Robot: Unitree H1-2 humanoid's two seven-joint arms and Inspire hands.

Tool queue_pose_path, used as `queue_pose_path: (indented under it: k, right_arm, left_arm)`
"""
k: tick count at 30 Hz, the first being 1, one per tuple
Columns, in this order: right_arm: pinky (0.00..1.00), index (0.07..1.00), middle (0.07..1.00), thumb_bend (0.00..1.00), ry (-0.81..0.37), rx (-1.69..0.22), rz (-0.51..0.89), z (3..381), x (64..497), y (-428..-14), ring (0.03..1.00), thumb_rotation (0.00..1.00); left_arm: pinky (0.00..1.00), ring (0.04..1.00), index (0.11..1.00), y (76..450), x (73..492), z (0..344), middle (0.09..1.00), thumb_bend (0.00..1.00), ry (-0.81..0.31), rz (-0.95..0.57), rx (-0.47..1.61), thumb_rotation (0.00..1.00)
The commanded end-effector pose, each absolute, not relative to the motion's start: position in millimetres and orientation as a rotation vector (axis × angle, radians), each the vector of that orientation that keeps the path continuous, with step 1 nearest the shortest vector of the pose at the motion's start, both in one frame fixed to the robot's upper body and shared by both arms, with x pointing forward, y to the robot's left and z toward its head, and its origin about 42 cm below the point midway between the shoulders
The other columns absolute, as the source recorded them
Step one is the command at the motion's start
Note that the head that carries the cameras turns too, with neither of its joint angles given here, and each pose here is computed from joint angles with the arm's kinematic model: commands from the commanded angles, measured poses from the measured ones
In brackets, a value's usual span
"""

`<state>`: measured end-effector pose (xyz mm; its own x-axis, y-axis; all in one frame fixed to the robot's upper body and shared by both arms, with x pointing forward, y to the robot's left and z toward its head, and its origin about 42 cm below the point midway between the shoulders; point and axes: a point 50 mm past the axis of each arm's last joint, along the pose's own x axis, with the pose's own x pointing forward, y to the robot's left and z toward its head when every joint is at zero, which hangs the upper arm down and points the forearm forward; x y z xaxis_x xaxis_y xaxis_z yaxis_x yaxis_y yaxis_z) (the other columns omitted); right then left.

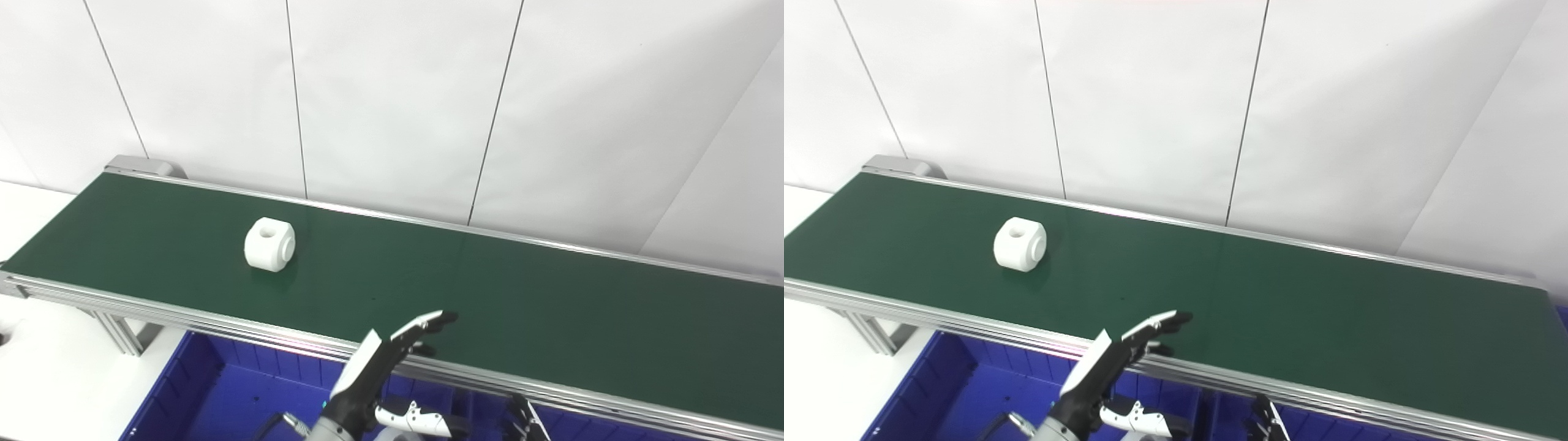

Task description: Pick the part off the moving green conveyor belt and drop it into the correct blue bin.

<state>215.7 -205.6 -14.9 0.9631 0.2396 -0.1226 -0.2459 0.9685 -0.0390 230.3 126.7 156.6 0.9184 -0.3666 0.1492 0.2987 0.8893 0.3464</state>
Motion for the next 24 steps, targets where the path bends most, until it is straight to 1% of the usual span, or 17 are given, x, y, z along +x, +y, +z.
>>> queue_pose_path:
  k: [1,3,5,12,13,15,18,20,23,24]
  right_arm:
    - [0.86,0.967,0.941,0.85,0.010,-0.039,0.262,1,228,-198,0.880,1.00]
    - [0.85,0.970,0.940,0.85,0.010,-0.040,0.263,0,228,-197,0.878,1.00]
    - [0.85,0.968,0.938,0.86,0.009,-0.040,0.265,1,228,-196,0.873,1.00]
    - [0.83,0.975,0.937,0.87,0.006,-0.035,0.278,1,229,-190,0.871,1.00]
    - [0.83,0.974,0.938,0.87,0.007,-0.033,0.278,1,229,-189,0.871,1.00]
    - [0.83,0.973,0.939,0.88,0.008,-0.033,0.278,1,229,-188,0.868,1.00]
    - [0.82,0.977,0.946,0.88,0.006,-0.030,0.277,1,229,-186,0.870,1.00]
    - [0.82,0.978,0.945,0.88,0.004,-0.027,0.276,2,229,-186,0.872,1.00]
    - [0.82,0.979,0.943,0.88,0.003,-0.025,0.276,2,229,-186,0.871,1.00]
    - [0.82,0.979,0.942,0.88,0.004,-0.022,0.276,1,230,-185,0.871,1.00]
  left_arm:
    - [0.69,0.855,0.853,133,240,178,0.889,1.00,-0.259,-0.320,0.383,0.49]
    - [0.67,0.838,0.858,144,250,190,0.885,1.00,-0.276,-0.281,0.465,0.50]
    - [0.67,0.842,0.872,156,263,199,0.892,1.00,-0.273,-0.251,0.550,0.50]
    - [0.70,0.884,0.907,186,311,222,0.917,0.99,-0.210,-0.220,0.790,0.52]
    - [0.72,0.893,0.907,191,320,225,0.918,0.97,-0.204,-0.219,0.818,0.50]
    - [0.72,0.893,0.902,201,337,233,0.911,0.96,-0.196,-0.215,0.870,0.49]
    - [0.73,0.897,0.903,210,351,239,0.913,0.97,-0.170,-0.206,0.931,0.48]
    - [0.73,0.901,0.904,215,361,241,0.914,0.97,-0.135,-0.197,0.985,0.48]
    - [0.73,0.899,0.902,221,370,239,0.909,0.97,-0.102,-0.183,1.040,0.49]
    - [0.73,0.897,0.896,224,374,238,0.905,0.98,-0.094,-0.175,1.054,0.48]
